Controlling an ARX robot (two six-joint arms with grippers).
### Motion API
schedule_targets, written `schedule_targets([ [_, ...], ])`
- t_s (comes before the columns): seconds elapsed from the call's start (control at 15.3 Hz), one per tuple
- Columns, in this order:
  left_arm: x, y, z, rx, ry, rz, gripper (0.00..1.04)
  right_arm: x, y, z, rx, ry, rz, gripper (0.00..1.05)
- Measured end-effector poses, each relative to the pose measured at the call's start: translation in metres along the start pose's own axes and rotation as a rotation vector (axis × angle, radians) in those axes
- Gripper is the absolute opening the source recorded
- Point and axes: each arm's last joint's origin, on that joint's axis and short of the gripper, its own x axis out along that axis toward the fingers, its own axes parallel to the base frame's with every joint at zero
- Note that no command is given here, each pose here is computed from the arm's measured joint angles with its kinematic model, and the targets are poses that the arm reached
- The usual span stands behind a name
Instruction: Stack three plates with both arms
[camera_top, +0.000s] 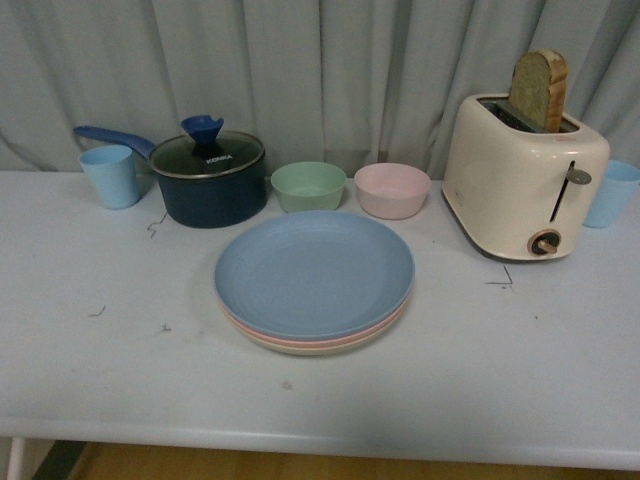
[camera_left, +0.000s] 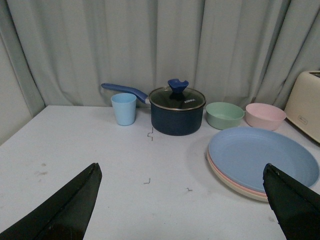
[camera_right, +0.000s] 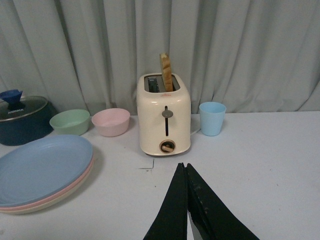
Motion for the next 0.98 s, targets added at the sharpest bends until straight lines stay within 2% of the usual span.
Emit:
schedule_targets([
  [0.26, 0.000, 0.000, 0.000, 0.000, 0.000, 0.000, 0.98, -0.005, 0.000, 0.000, 0.000, -0.005, 0.000, 0.02],
  [0.39, 0.000, 0.000, 0.000, 0.000, 0.000, 0.000, 0.98, -0.014, 0.000, -0.007, 0.000, 0.052, 0.000, 0.02],
  [0.46, 0.000, 0.000, 0.000, 0.000, 0.000, 0.000, 0.98, -0.016, 0.000, -0.001, 0.000, -0.014, 0.001, 0.02],
  [0.98, 0.000, 0.000, 0.000, 0.000, 0.000, 0.000, 0.98, -0.016, 0.000, -0.003, 0.000, 0.007, 0.000, 0.02],
])
